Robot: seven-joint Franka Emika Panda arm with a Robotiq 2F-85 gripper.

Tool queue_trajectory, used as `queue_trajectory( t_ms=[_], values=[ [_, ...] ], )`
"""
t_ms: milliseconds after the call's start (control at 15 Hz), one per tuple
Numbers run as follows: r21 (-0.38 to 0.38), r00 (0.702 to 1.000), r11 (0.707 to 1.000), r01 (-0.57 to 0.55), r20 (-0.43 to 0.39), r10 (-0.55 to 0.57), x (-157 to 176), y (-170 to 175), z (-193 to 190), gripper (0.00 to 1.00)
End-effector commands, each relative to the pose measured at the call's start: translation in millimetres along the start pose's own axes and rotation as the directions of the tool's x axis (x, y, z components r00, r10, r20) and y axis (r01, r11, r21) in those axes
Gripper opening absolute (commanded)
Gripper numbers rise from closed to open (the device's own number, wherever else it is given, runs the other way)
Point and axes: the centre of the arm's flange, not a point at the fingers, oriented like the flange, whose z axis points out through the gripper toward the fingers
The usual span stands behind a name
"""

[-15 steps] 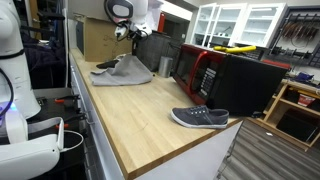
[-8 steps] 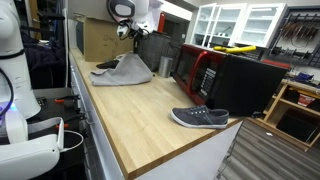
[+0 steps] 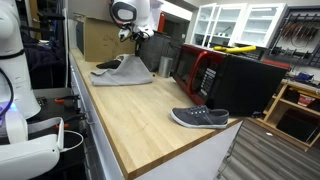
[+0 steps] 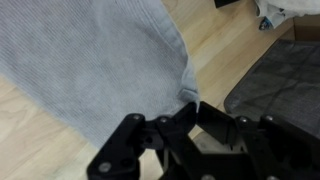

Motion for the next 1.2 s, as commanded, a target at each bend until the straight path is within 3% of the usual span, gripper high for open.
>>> queue_trajectory(
  t_ms=[0, 800, 933, 1133],
  values=[
    [-0.001, 0.999, 0.999, -0.040, -0.034, 0.040, 7, -18, 8, 0.03],
    [-0.033, 0.992, 0.998, -0.061, -0.115, 0.057, 23, -35, 50, 0.03],
    [-0.043, 0.990, 0.997, -0.068, -0.129, 0.062, 28, -38, 55, 0.36],
    [-0.047, 0.989, 0.997, -0.059, -0.138, 0.052, 34, -45, 53, 0.57]
  ],
)
